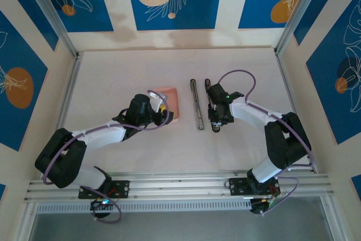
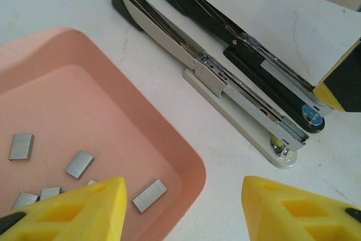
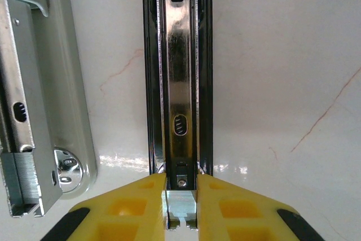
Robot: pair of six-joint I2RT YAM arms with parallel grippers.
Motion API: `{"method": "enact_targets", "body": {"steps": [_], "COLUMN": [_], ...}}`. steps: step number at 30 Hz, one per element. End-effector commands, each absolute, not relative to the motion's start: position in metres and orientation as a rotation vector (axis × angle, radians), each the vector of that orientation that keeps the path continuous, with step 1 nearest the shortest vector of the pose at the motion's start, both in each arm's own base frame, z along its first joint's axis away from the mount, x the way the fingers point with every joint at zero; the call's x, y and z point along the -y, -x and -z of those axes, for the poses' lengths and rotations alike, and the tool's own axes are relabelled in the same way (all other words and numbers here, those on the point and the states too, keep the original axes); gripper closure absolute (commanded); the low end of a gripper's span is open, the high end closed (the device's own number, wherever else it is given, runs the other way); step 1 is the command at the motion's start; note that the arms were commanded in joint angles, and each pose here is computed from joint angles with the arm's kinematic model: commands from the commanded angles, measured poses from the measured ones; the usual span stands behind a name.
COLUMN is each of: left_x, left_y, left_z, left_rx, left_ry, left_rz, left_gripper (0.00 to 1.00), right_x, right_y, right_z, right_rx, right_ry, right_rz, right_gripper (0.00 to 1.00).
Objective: Load the staples into the stapler
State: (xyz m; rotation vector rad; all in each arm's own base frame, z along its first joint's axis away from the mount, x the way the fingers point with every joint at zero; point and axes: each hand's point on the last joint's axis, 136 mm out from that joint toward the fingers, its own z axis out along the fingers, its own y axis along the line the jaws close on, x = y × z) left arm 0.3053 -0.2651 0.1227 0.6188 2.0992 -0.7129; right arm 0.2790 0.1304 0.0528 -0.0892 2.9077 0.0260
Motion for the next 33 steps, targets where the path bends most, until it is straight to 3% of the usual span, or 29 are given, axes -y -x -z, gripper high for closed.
{"method": "enact_targets", "body": {"steps": [1,14,33], "left_x": [0.274,0.275,0.274], "left_y": [-0.306,-0.307,-0.305], "left_z": [-0.135,-0.137,-0.134], "left_rx": [-2.051,-2.043,-2.050], "left_ry": [-0.647,-0.649,-0.650], "left_rz": [0.718,0.720,0.719], "left_gripper": [0.44,0.44,0.44], "right_x": [-0.127,-0.132,-0.134], "right_y": [-0.272,-0.278,-0.267], "right_z": [-0.057,-0.064,-0.055], "right_rx": [-2.936,-2.916,-2.975], "right_ry": [0.073,0.068,0.048], "right_rz": [0.000,-0.024,-0.048], "right_gripper": [0.79,0.75,0.82]}}
